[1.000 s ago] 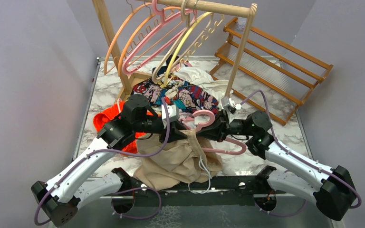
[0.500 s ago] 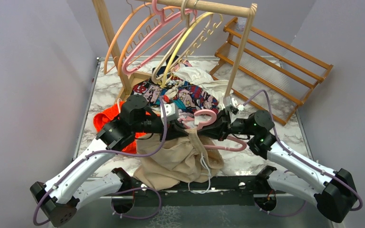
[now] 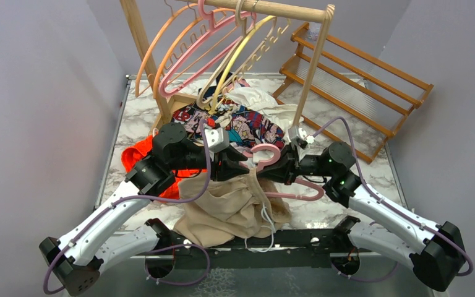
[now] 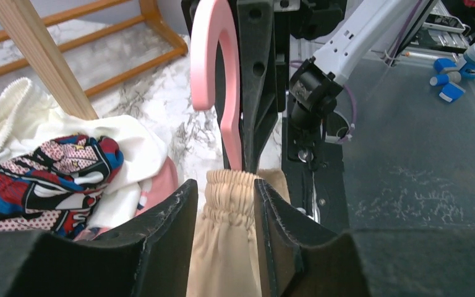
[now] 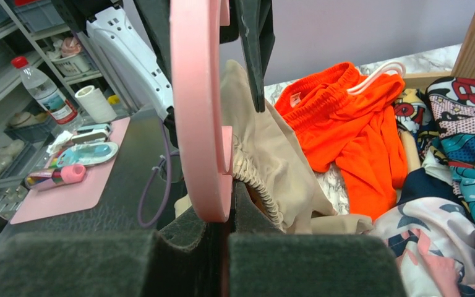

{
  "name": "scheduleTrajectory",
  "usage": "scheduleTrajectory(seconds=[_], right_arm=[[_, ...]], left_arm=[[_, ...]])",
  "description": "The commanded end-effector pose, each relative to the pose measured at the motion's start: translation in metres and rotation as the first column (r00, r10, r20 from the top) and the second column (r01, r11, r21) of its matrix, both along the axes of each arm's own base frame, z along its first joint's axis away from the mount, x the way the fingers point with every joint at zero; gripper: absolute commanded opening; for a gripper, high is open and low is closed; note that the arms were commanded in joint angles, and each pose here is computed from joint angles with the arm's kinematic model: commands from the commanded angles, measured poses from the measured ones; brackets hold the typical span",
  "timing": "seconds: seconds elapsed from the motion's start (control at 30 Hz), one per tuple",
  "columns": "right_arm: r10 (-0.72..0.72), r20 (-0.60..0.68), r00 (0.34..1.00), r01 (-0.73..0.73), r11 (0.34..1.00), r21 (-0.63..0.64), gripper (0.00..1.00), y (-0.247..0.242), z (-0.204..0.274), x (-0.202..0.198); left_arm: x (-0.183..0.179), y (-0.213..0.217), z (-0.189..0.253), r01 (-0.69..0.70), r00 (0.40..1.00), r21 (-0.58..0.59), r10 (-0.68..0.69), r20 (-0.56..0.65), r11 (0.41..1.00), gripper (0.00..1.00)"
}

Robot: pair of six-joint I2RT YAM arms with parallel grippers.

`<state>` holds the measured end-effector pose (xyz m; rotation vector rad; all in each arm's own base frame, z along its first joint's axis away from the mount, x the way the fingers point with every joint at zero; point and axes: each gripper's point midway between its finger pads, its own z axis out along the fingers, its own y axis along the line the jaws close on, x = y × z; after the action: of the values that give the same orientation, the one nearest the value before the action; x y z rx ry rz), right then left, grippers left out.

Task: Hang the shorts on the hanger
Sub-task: Hang the shorts on the hanger.

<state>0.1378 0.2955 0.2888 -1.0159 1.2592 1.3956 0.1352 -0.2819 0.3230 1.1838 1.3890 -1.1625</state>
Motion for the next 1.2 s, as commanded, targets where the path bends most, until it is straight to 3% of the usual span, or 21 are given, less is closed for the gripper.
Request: scheduleTrajectory(seconds=[0.0, 0.23, 0.37, 0.77, 1.07, 1.17], right_arm=[[-0.006, 0.016, 1.0, 0.006, 1.0, 0.006, 0.01, -0.002, 0.005, -0.002], [-0.002, 0.013, 1.0, 0.002, 1.0, 0.008, 0.01, 0.0, 0.007, -0.001], [0.0, 0.014, 1.0, 0.0, 1.0, 0.011, 0.01, 0.001, 0.008, 0.0], [0.01, 0.005, 1.0, -0.01, 1.0, 0.02, 0.01, 0.003, 0.008, 0.001], [0.008, 0.004, 1.0, -0.008, 1.0, 0.017, 0.01, 0.004, 0.007, 0.002], [0.007, 0.003, 1.0, -0.007, 1.0, 0.016, 0.01, 0.004, 0.006, 0.002]], left_arm=[[-0.001, -0.005, 0.017, 0.03, 0.999, -0.061, -0.028, 0.037, 0.998, 0.42], [-0.007, -0.007, 0.008, 0.064, 0.998, -0.048, -0.065, -0.004, 0.997, 0.61], [-0.008, -0.005, -0.003, 0.064, 0.998, -0.017, -0.065, -0.024, 0.998, 0.62], [-0.001, -0.005, -0.032, 0.03, 0.998, 0.059, -0.026, -0.056, 0.998, 0.46], [-0.007, -0.011, -0.034, 0.073, 0.996, 0.06, -0.07, -0.054, 0.996, 0.2], [-0.005, -0.011, -0.028, 0.065, 0.997, 0.045, -0.063, -0.034, 0.997, 0.17]])
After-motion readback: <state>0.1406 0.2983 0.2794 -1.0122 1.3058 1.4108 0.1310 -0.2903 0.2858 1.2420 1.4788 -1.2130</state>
